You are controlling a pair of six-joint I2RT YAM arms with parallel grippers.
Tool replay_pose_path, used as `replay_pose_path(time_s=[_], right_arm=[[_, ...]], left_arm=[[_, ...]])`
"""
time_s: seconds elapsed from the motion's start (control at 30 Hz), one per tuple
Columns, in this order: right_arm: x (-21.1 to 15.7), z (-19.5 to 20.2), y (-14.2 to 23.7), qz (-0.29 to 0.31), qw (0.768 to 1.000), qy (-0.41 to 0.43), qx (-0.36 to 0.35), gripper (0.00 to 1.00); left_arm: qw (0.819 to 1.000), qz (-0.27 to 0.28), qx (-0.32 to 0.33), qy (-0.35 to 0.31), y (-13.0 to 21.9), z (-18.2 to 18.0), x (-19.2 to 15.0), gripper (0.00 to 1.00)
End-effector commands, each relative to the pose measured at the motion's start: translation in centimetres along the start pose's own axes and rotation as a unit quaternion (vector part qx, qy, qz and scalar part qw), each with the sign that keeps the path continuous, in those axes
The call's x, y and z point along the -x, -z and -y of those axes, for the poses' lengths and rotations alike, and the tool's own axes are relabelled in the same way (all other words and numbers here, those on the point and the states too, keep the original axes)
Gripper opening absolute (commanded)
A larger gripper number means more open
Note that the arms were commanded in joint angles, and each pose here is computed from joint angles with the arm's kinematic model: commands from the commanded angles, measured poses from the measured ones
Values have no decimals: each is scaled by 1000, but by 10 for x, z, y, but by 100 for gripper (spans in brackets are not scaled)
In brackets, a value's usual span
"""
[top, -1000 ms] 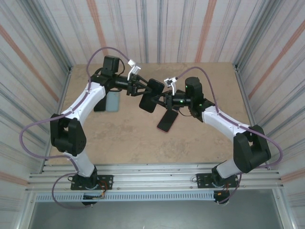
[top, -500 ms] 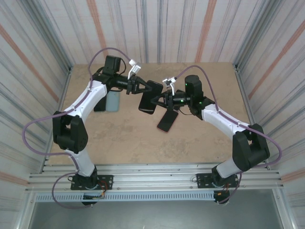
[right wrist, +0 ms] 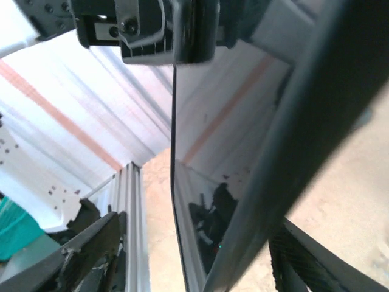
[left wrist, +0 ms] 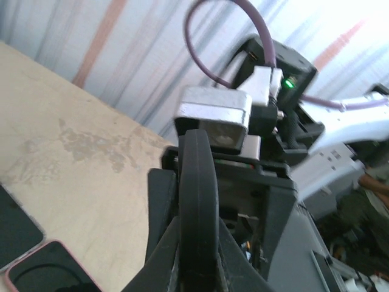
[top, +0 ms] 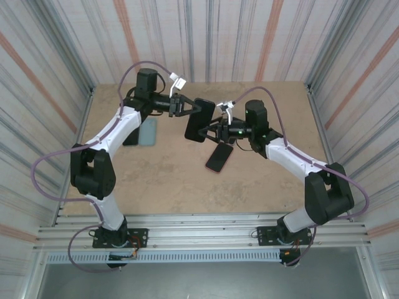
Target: Take the phone out of the phone case
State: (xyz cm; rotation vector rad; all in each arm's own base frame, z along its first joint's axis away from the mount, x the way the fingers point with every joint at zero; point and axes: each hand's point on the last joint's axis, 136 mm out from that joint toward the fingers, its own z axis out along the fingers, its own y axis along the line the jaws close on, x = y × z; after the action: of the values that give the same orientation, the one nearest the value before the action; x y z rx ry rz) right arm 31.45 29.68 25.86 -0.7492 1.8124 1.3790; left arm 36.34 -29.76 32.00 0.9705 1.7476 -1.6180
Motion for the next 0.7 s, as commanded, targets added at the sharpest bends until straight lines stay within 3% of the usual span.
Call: replay_pose_path(time_s=[0.0, 0.23, 0.4, 0.67], right_arm=[[9, 16, 14, 60, 996, -28, -57, 71], [-7, 40, 29, 160, 970, -144, -117, 73], [-8, 32, 27, 218, 951, -196, -103, 71], [-2, 24, 21, 294, 912, -282, -54, 55]], left_arm=[[997, 68, 46, 12, 5, -5, 31, 0], [981, 151, 102, 71, 5, -24, 45, 0], [960, 222, 129, 114, 4, -32, 49, 0], [928, 309, 120, 171, 4, -35, 53, 0]])
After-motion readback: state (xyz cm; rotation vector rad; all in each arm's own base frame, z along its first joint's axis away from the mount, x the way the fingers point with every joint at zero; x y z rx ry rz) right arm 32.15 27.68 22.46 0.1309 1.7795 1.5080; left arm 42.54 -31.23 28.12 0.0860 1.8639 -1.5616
